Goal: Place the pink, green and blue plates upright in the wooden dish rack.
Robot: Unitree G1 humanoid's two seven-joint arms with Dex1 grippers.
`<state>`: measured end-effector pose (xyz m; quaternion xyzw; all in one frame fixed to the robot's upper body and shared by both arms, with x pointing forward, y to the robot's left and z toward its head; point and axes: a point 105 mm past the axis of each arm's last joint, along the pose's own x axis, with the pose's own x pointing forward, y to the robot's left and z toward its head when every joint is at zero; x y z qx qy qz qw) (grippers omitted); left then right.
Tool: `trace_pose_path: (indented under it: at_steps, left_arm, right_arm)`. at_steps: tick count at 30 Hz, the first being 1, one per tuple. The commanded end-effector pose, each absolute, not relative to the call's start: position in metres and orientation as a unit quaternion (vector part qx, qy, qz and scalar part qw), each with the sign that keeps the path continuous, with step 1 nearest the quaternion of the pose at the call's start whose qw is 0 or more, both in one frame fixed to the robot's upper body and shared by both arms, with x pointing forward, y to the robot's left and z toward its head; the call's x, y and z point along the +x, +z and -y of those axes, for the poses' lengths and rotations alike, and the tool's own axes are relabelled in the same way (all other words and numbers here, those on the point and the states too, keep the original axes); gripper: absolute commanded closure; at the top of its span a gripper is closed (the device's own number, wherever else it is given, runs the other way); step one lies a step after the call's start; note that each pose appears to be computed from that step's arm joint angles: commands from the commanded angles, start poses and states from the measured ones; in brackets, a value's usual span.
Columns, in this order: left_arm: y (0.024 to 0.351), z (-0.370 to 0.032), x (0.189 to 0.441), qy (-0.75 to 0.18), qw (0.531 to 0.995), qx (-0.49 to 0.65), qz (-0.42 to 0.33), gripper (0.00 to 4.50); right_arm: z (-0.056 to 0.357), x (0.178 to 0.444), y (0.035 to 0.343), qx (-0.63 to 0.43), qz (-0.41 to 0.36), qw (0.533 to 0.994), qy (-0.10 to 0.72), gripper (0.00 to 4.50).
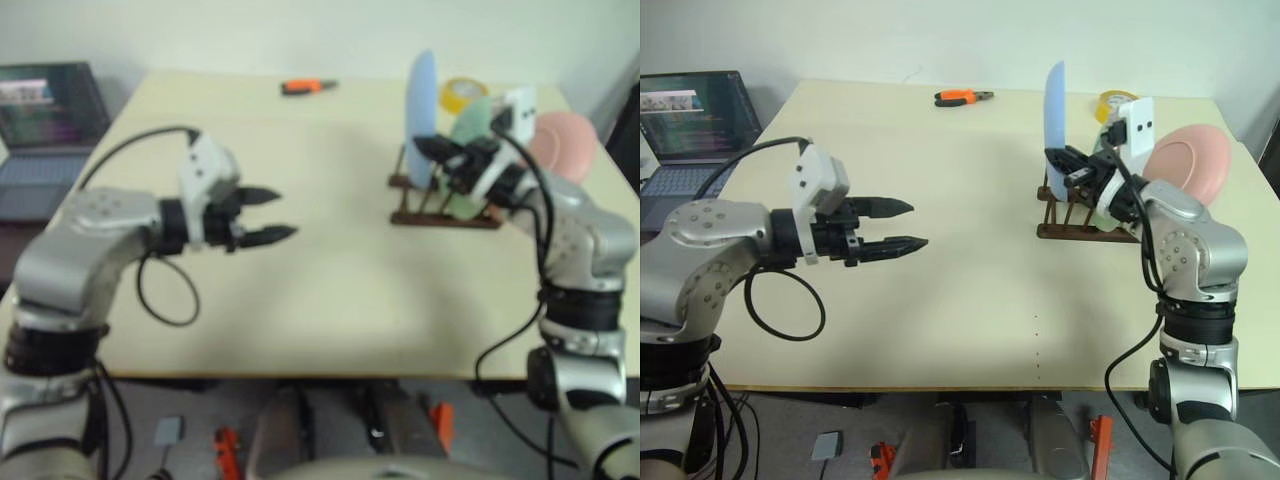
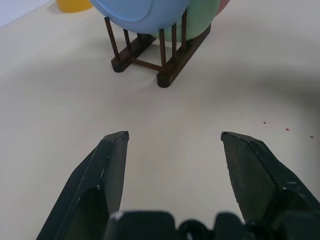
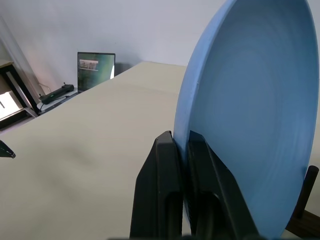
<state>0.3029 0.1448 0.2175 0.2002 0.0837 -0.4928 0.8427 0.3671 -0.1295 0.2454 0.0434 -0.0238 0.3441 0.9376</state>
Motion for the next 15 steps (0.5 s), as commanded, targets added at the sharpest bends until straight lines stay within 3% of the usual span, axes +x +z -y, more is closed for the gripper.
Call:
trace_pose_path:
  at_steps: [1,12,15]
  left_arm:
    - [0.226,-0.144,0.302,-0.491,0.840,0.220,-0.069,1.27]
    - [0.226,-0.145,0.302,-0.487,0.841,0.223,-0.071,1.27]
    - [0.227,-0.145,0.302,-0.487,0.842,0.223,-0.069,1.24]
  right_arm:
    - [0.142,0.371,0.244,0.019,0.024,0.948,0.315,4.50]
    - [0.146,0.377,0.230,0.011,0.002,0.954,0.299,4.50]
    - [0.146,0.377,0.228,0.013,-0.002,0.954,0.299,3.80]
